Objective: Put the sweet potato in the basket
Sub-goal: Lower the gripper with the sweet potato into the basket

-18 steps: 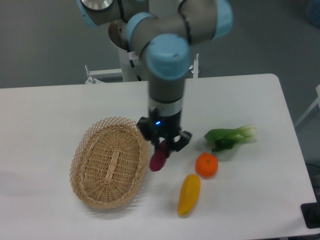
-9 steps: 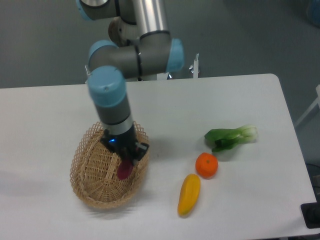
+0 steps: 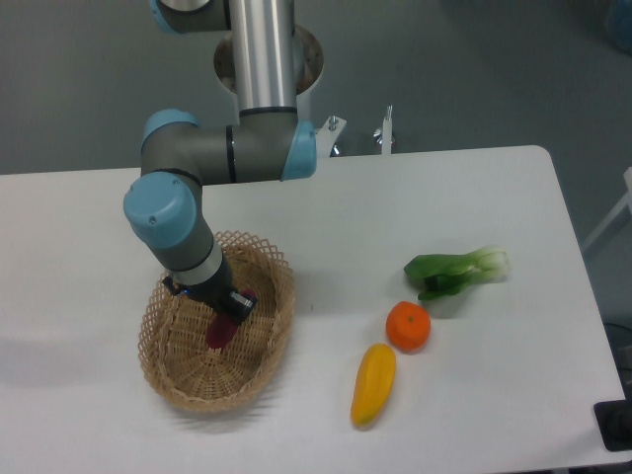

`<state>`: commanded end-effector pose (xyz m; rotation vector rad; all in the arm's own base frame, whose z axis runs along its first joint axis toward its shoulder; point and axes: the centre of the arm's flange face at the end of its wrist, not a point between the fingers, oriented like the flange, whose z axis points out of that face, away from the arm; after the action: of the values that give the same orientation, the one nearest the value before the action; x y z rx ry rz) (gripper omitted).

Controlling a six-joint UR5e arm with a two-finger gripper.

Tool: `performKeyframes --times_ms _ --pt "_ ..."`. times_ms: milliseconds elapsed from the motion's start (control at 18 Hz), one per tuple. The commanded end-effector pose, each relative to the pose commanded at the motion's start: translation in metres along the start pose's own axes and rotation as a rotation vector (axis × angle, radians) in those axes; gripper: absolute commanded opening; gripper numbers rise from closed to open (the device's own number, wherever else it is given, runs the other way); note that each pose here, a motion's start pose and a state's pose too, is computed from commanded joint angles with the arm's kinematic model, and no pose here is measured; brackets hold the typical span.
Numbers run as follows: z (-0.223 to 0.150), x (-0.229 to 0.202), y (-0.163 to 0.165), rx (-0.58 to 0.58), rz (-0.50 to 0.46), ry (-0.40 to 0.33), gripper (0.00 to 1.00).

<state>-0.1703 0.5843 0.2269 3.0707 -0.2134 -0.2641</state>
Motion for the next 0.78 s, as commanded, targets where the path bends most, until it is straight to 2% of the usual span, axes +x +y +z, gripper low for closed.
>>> performKeyframes --times_ms 444,556,611,667,778 --pt "0.0075 0.0039 -0.0024 -0.013 0.008 0.004 0.37" --pt "0.0075 0.0039 -0.0024 -0.013 0.008 0.004 0.41" --pt "0.0081 0.0043 -0.0021 -0.014 0.009 0.005 0.58" --pt "0.0066 0.0037 -0.0022 -0.012 0.008 0.002 0.8" --pt "0.0028 0.0009 -0.0023 -0.014 0.007 -0.016 1.0"
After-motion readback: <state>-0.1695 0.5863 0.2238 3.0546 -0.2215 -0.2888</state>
